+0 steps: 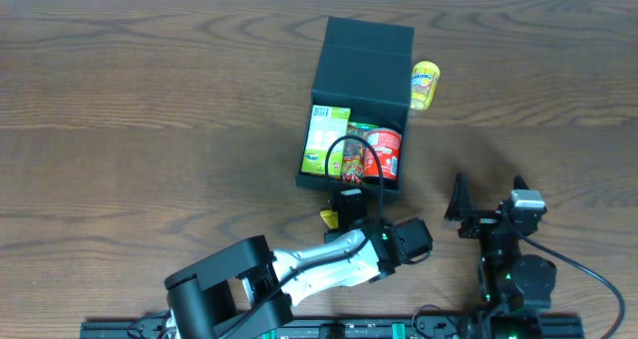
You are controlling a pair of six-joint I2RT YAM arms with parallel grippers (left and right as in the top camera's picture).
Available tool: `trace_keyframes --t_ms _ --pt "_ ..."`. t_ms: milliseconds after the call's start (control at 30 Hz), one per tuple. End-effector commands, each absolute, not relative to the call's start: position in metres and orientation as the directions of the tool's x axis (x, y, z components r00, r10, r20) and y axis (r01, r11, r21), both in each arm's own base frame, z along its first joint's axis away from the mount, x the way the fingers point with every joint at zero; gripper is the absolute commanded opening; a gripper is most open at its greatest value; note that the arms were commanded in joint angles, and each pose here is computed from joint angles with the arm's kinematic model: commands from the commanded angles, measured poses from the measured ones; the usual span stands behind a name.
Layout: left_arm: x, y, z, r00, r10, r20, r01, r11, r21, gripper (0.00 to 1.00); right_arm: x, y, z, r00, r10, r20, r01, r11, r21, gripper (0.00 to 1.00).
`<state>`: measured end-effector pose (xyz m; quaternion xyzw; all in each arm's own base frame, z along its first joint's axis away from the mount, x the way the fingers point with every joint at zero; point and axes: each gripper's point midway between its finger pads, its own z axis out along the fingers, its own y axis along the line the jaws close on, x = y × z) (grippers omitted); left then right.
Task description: Pack container
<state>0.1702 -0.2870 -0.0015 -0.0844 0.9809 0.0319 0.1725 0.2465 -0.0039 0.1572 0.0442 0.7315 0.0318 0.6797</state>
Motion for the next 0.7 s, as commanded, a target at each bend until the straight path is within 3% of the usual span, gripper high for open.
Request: trace_keyframes --t_ms 0,167,300,433,667 --pt "0.172 -0.2794 -0.0073 -0.922 -0.15 -0.357 -0.184 0.981 0.064 0.34 0.2463 -0.0008 0.1564 -0.075 0.119 -0.99 0.011 0.993 0.118 0.99" --pt "0.1721 -0.28 -0.0057 -0.922 -0.15 -0.358 -0.184 0.981 0.062 0.25 0.2463 -0.0008 0.1563 -0.075 0.119 -0.99 0.011 0.993 0.118 0.99" --pt "0.1724 -0.2806 -0.0036 -0.921 -0.149 -0.359 -0.181 0.982 0.057 0.24 0.2463 -0.0008 0.1563 -0.075 0.119 -0.99 0.011 0.993 0.118 0.99" --pt "0.1722 -0.28 -0.0032 -0.922 -0.148 -0.359 -0.18 0.982 0.06 0.14 0.2463 -0.0008 0.1564 -0.075 0.119 -0.99 0.011 0.993 0.118 0.99" --pt "0.1721 -0.279 0.0006 -0.923 -0.143 -0.357 -0.181 0.981 0.074 0.16 0.2463 -0.0008 0.1563 -0.075 0.119 -0.99 0.011 0.993 0.118 0.99"
